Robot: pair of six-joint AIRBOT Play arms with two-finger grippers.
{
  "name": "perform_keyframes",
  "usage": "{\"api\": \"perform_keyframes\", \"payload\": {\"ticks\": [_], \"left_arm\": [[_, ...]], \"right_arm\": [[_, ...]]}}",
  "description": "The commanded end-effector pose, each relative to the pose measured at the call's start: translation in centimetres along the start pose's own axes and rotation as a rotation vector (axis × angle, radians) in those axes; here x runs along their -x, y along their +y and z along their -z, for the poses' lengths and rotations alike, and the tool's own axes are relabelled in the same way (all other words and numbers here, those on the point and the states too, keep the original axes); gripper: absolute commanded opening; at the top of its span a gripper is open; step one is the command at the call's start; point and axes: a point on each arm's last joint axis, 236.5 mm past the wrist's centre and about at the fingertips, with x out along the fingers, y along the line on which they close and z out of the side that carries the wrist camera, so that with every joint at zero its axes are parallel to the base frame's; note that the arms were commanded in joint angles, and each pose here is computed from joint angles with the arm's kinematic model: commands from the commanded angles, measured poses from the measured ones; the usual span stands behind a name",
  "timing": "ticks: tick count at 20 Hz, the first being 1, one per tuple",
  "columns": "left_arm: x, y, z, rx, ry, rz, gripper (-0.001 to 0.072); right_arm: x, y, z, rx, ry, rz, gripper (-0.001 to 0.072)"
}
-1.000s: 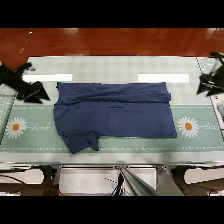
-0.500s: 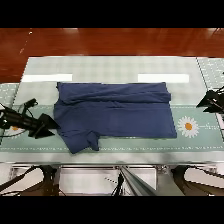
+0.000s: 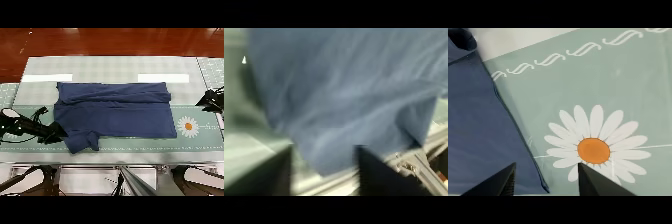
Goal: Fold the shirts.
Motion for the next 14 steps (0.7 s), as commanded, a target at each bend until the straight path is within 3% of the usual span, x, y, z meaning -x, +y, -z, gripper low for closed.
{"api": "perform_keyframes", "payload": {"ticks": [1,2,3,4,5,10,12,14], "left_arm": [[-1.5,-0.9,-2.1,0.018,-0.070,-0.007,0.0319],[-1.8,-1.4,-2.4,0.016,-0.081,0.003,0.0319],[-2.0,-1.4,-2.4,0.009,-0.075,-0.003,0.0275],[-2.1,-1.0,-2.1,0.007,-0.062,-0.015,0.0110],[-2.1,-0.7,-1.9,0.004,-0.051,-0.026,0.0029],[-2.0,-0.3,-1.3,-0.012,-0.028,-0.036,0.0030],[-2.0,-0.3,-1.3,-0.015,-0.028,-0.036,0.0030],[-2.0,-0.3,-1.3,-0.022,-0.027,-0.035,0.0030]], "right_arm": [[0.0,0.1,0.1,-0.001,0.002,-0.004,0.0468],[0.0,0.0,0.1,-0.001,0.004,0.001,0.0467],[0.0,-0.6,0.2,0.000,0.009,0.023,0.0468],[0.1,-1.5,0.6,-0.002,0.022,0.064,0.0467],[0.1,-2.6,0.9,-0.015,0.035,0.107,0.0467],[-2.8,-2.2,4.7,-0.042,0.148,0.046,0.0473],[-5.1,0.8,7.0,-0.020,0.208,-0.111,0.0576],[-6.6,1.8,8.9,-0.030,0.257,-0.174,0.0579]]}}
